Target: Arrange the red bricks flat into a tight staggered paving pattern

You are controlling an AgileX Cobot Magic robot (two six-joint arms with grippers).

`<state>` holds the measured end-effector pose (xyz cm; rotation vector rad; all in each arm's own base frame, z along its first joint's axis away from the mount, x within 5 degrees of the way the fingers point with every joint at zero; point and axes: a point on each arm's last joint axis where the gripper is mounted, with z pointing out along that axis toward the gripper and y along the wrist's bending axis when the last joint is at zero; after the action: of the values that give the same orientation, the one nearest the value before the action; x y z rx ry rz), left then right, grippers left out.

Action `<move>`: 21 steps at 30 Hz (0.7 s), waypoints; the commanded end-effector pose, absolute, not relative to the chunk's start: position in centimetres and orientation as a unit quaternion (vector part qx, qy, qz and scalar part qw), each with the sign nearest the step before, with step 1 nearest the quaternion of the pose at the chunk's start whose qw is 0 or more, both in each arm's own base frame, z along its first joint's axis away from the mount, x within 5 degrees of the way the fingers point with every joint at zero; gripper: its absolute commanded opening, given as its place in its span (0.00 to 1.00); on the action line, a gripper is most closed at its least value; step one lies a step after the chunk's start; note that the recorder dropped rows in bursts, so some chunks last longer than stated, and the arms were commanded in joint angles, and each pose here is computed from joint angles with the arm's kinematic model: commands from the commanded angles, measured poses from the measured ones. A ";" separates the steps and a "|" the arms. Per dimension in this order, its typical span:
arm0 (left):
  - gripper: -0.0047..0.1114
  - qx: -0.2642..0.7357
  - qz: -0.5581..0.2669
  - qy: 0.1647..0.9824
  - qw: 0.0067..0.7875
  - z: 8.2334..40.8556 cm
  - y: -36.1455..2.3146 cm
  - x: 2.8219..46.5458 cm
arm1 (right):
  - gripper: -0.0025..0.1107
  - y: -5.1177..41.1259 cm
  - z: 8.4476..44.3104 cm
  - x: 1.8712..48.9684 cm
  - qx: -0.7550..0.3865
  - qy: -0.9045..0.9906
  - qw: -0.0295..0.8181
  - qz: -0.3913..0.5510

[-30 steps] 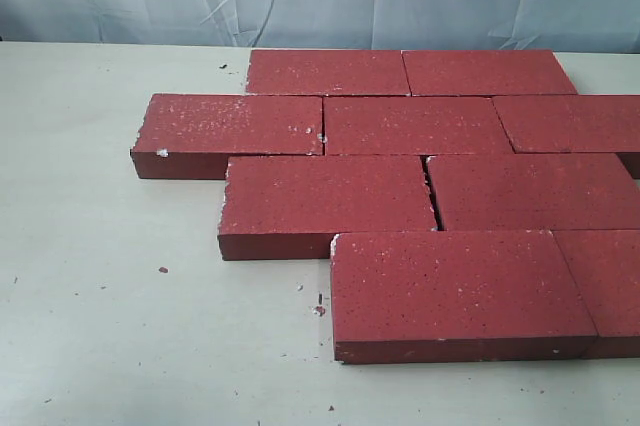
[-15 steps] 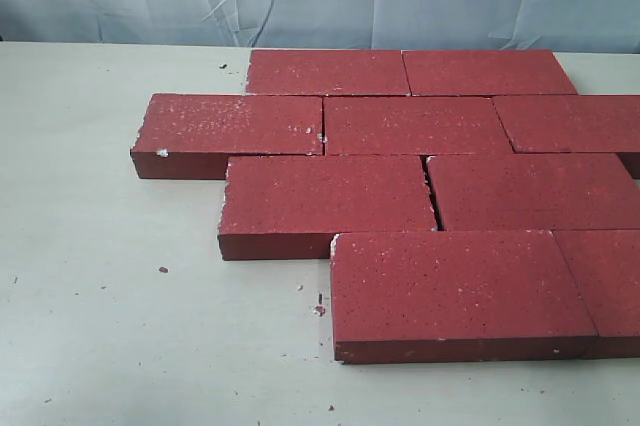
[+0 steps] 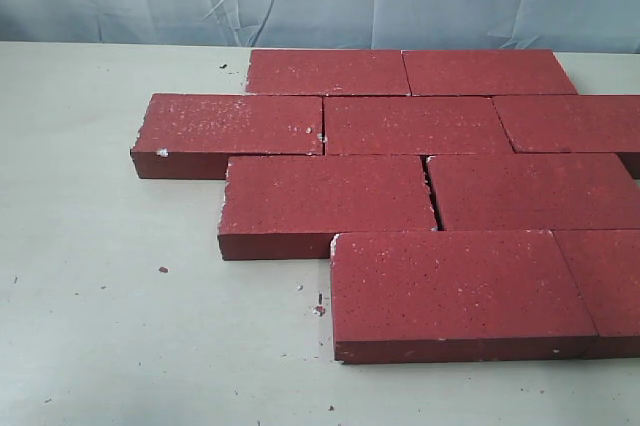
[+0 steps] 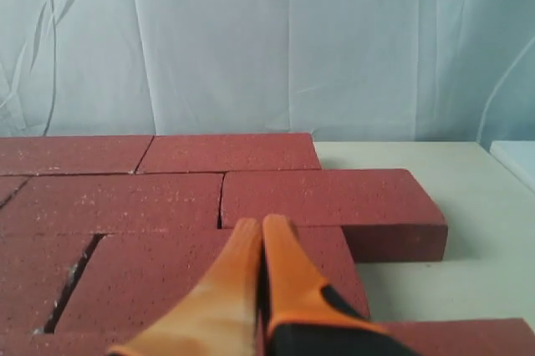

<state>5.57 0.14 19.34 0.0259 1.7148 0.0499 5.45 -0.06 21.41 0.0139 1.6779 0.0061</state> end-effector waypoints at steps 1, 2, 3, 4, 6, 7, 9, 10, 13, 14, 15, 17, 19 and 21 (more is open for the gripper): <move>0.04 0.007 0.018 0.756 0.654 19.2 0.1 5.6 | 0.01 -0.1 19.3 5.6 0.013 0.754 0.657 0.008; 0.04 0.007 0.018 0.756 0.654 19.2 0.1 5.6 | 0.01 0.0 19.3 5.6 0.015 0.753 0.658 0.010; 0.04 0.007 0.018 0.756 0.654 19.2 0.1 5.6 | 0.01 0.0 19.3 5.6 0.016 0.753 0.658 0.011; 0.04 0.007 0.018 0.756 0.654 19.2 0.1 5.6 | 0.01 0.0 19.2 5.6 0.016 0.755 0.655 0.011; 0.04 0.007 0.018 0.756 0.654 19.2 0.1 5.6 | 0.01 0.0 19.0 5.5 0.016 0.763 0.646 0.011; 0.04 0.007 0.018 0.756 0.654 19.2 0.1 5.6 | 0.01 0.0 19.0 5.5 0.016 0.763 0.646 0.011; 0.04 0.007 0.018 0.756 0.654 19.2 0.1 5.6 | 0.01 0.0 18.7 5.5 0.016 0.774 0.633 0.011; 0.04 0.007 0.018 0.756 0.654 19.2 0.1 5.6 | 0.01 0.0 18.7 5.5 0.016 0.774 0.633 0.011; 0.04 0.007 0.018 0.756 0.654 19.2 0.1 5.6 | 0.01 0.0 18.6 5.4 0.016 0.778 0.628 0.010; 0.04 0.007 0.018 0.756 0.654 19.2 0.1 5.6 | 0.01 0.0 18.6 5.4 0.017 0.780 0.626 0.010; 0.04 0.007 0.018 0.756 0.654 19.2 0.1 5.6 | 0.01 0.0 18.6 5.4 0.017 0.780 0.626 0.010; 0.04 0.007 0.018 0.756 0.654 19.2 0.1 5.6 | 0.01 0.0 18.6 5.4 0.017 0.780 0.626 0.010; 0.04 0.007 0.018 0.756 0.654 19.2 0.1 5.6 | 0.01 0.0 18.6 5.4 0.017 0.780 0.626 0.010; 0.04 0.007 0.018 0.756 0.654 19.2 0.1 5.6 | 0.01 0.0 18.6 5.4 0.017 0.780 0.626 0.010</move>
<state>5.57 0.14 19.34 0.0259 1.7148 0.0499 5.47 -0.02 18.51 0.0327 1.8006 0.0260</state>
